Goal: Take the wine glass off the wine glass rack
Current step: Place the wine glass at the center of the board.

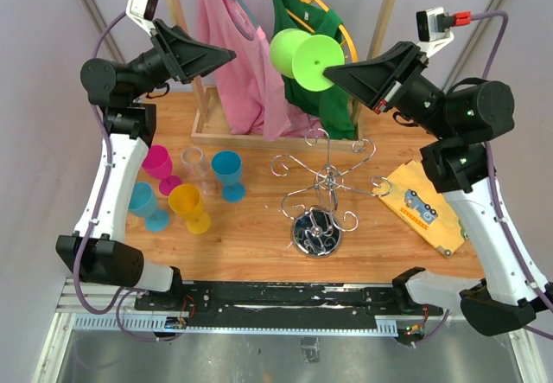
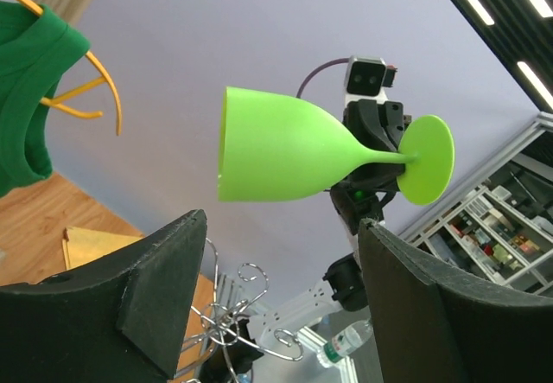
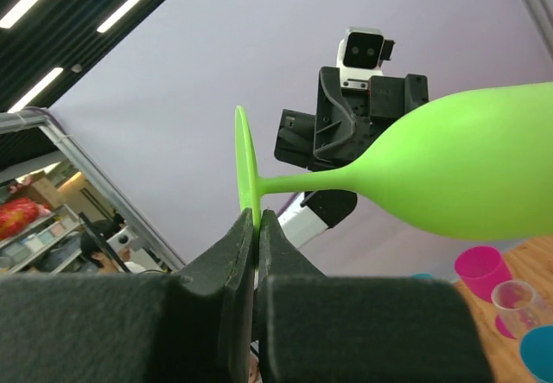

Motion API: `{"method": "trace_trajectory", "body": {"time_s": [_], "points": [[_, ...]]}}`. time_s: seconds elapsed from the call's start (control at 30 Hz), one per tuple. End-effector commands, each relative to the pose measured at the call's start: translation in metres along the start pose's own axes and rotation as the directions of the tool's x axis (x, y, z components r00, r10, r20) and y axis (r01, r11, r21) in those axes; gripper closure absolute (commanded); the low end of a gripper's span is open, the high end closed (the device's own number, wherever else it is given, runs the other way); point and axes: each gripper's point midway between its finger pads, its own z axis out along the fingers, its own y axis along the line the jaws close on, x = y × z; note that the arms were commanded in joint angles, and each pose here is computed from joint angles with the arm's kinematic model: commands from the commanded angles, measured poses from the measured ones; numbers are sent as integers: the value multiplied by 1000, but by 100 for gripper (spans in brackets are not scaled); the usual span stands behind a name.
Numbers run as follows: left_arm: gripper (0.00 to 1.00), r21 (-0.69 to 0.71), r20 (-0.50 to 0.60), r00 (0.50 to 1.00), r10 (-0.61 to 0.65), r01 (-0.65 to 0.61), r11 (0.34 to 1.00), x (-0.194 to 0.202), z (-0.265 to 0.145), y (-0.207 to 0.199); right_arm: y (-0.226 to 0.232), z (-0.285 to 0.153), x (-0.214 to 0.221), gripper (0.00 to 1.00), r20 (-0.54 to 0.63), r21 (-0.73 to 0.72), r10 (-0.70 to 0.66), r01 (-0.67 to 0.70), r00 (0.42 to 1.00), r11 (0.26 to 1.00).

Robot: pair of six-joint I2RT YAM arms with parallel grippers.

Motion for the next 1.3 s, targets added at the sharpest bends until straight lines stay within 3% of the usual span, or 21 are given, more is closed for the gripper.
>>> {"method": "trace_trajectory", "body": {"time_s": [0.0,0.3,0.9,1.27], "points": [[24,42,56,998,-21,18,999,-7,-1,-10,8,4,-2,99,32,-125,98,-93,995,988],[25,39,64,993,-101,99,994,-4,-2,11,20,29,-3,99,5,-289,134,-127,991,949],[25,21,79,994,-74,73,997,-11,-5,33,9,35,8,99,-14,-278,158,-155,987,948],[32,102,44,997,-61,57,993,-6,4,-4,-11,55,26,99,-59,-295,210,-218,976,930]]}}
